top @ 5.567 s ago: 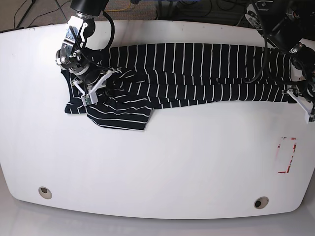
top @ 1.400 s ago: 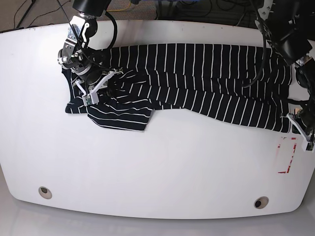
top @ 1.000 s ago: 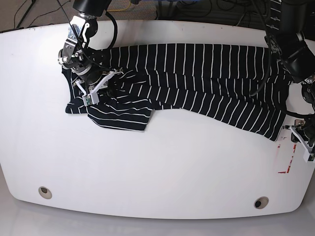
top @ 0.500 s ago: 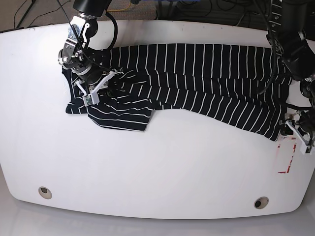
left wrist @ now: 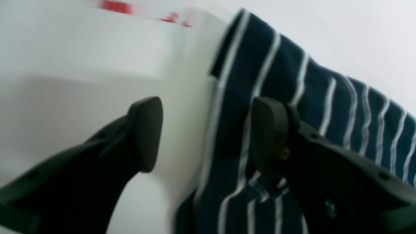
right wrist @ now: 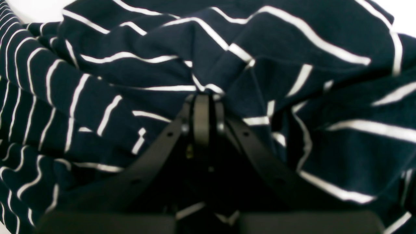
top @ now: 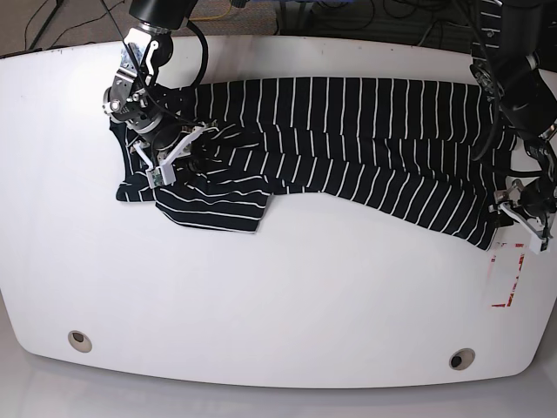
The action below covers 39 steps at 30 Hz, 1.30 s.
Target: Layout the t-shirt on the table in an organized manner, then fold the t-shirt properly
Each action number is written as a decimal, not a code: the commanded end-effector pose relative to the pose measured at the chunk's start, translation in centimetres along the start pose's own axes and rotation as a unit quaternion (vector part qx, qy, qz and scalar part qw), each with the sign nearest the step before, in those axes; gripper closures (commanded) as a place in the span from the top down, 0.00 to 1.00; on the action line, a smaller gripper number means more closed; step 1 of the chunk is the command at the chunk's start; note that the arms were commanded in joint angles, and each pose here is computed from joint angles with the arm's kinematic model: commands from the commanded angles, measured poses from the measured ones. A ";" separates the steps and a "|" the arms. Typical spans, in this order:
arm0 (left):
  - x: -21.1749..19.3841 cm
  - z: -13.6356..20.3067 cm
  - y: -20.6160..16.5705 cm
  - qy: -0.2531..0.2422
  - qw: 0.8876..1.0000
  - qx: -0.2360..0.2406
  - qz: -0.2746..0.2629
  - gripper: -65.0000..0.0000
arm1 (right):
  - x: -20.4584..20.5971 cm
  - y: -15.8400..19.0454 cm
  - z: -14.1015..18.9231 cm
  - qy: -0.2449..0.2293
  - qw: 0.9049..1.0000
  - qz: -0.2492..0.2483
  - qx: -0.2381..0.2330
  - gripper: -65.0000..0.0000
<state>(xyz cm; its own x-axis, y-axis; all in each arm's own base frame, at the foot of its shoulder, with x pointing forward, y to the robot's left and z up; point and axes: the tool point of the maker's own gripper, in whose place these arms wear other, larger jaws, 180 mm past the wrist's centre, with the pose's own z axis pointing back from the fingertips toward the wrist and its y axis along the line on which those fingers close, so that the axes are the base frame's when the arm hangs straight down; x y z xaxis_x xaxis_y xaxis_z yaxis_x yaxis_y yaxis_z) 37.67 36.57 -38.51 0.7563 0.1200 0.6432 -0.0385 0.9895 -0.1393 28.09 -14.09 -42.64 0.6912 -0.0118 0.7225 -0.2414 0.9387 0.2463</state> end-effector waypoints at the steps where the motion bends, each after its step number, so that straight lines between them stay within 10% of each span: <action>1: 2.1 0.6 0.6 -0.030 1.000 0.000 0.002 0.63 | -0.6 -0.3 0.1 0.020 1.000 0.006 -0.008 0.03; 39: 2.6 -4.4 -5.3 -0.039 0.996 -0.072 0.045 0.52 | -0.5 -0.2 0.0 0.018 1.000 0.004 -0.006 0.03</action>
<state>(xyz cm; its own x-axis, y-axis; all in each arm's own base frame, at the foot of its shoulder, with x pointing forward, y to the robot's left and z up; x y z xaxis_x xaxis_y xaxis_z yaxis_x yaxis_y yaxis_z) 41.73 30.33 -40.84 0.7126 0.2308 0.6625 -0.0053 0.9461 -0.3238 28.10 -14.07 -42.63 0.6909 -0.0130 0.7229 -0.2412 0.9384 0.2475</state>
